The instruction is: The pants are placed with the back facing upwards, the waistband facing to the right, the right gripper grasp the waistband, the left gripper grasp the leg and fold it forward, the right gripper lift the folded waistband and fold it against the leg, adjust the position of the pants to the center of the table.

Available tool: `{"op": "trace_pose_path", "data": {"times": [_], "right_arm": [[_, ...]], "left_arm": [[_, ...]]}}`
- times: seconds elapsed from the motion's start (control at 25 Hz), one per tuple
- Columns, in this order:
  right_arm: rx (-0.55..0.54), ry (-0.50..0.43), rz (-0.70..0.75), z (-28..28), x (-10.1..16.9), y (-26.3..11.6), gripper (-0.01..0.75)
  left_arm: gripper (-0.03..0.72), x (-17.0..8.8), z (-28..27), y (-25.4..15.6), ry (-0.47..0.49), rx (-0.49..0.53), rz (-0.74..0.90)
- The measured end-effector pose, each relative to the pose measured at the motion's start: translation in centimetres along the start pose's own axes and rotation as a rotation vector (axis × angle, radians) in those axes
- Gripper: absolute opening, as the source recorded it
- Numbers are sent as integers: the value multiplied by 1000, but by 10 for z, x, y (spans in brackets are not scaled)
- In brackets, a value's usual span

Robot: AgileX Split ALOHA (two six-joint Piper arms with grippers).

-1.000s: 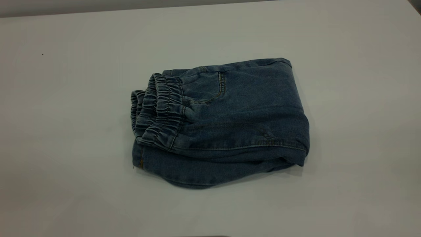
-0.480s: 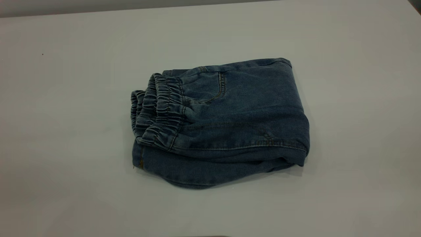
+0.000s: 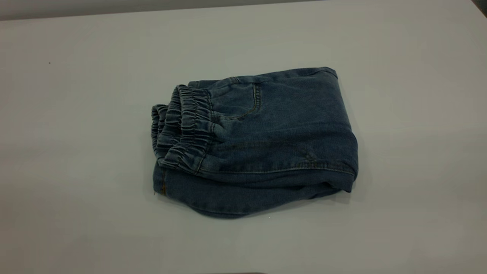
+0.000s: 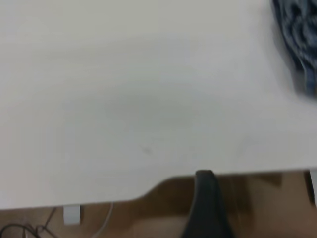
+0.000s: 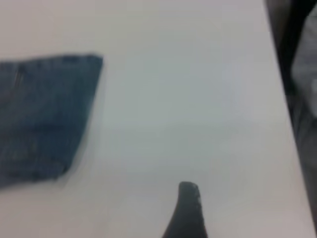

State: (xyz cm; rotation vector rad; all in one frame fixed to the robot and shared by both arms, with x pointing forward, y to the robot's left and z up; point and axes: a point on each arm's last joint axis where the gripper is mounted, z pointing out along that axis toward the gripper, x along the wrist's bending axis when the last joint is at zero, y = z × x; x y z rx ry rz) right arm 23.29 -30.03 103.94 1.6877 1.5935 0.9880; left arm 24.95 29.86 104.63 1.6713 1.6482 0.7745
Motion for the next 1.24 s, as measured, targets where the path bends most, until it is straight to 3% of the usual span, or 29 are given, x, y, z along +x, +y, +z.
{"op": "trace_pose_path", "data": {"times": [0.28,1.24], "right_arm": [[-5,-5,3,-1,0,-1,525],[-5,-4,4,-1,0,-1,525]], "left_arm": [[482,0,-15,-12,10,-123,-5],[482,0,-16,-14,17,-121,-10]]}}
